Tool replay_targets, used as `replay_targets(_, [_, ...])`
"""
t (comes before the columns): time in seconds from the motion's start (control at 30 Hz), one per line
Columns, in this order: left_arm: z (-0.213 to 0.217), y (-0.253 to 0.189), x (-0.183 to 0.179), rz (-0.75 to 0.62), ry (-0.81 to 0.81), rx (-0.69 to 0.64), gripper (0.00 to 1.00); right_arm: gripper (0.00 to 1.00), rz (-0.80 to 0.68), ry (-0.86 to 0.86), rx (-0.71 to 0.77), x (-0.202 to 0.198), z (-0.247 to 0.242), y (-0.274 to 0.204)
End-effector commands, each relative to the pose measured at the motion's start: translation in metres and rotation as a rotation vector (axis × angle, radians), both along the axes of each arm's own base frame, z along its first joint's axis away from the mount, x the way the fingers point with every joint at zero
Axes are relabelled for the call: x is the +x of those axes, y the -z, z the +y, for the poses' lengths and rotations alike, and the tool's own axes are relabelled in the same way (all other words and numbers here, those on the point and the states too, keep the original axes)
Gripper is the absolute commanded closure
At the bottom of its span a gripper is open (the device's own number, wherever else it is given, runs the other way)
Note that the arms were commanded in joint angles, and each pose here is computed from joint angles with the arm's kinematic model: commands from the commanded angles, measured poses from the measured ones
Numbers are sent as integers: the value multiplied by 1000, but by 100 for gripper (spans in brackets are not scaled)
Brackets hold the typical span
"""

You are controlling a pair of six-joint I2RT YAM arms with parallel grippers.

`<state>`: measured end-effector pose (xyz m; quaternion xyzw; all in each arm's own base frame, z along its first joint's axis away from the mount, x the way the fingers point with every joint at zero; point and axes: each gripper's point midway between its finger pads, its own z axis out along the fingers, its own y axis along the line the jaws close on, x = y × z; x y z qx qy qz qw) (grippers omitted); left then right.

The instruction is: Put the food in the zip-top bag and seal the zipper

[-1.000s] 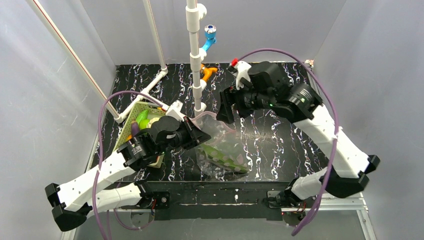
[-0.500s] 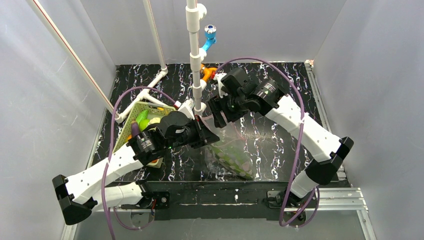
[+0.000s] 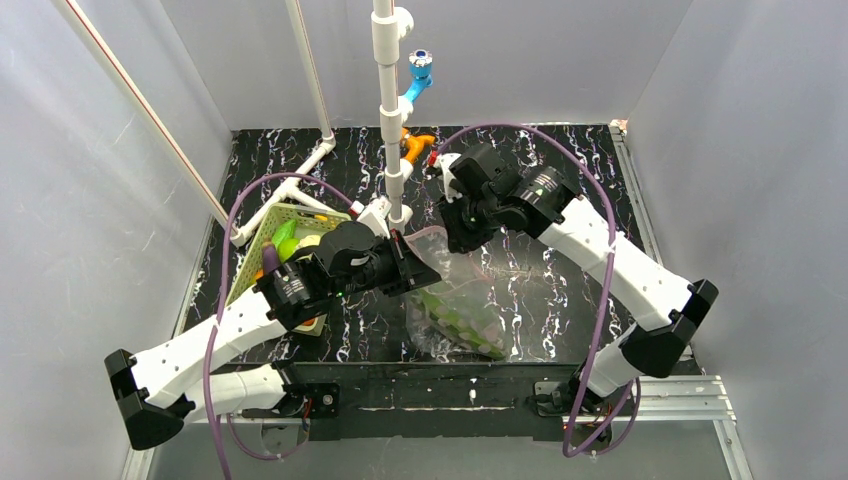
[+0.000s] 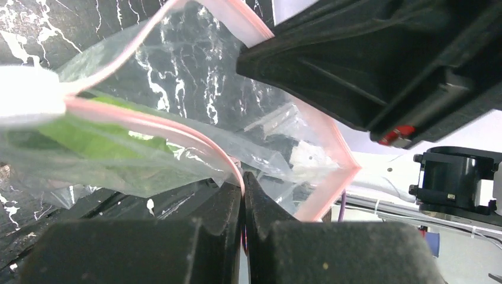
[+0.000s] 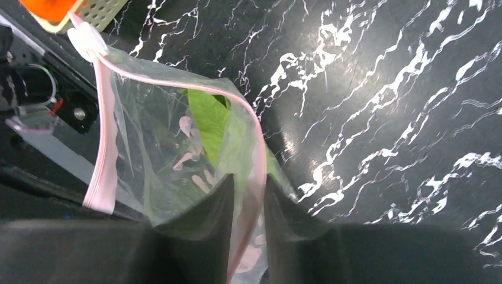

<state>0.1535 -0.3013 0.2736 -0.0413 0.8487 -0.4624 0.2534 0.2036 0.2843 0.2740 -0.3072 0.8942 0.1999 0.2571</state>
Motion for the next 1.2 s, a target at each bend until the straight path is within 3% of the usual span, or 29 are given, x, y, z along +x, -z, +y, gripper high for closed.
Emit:
replay_targets(0.0, [-3, -19, 2, -28, 10, -30, 100, 99, -132, 40, 143, 6, -2, -42])
replay_targets(0.1, [5, -13, 3, -4, -22, 22, 91, 99, -259, 149, 144, 22, -23, -60])
replay_targets(0.27, [11, -27, -1, -64, 7, 19, 48, 99, -384, 201, 162, 30, -42, -84])
replay_targets(0.5, [63, -52, -6, -236, -15, 170, 11, 99, -394, 213, 154, 32, -47, -79])
replay_targets(0.67, [122, -58, -9, -299, -115, 314, 7, 99, -398, 222, 156, 32, -50, -74])
replay_targets(0.9, [230, -26, -9, -292, -365, 700, 5, 99, -408, 221, 162, 29, -57, -80])
replay_targets(1.17, [268, 27, 6, -184, -399, 1122, 2, 99, -402, 218, 201, 19, -62, -85])
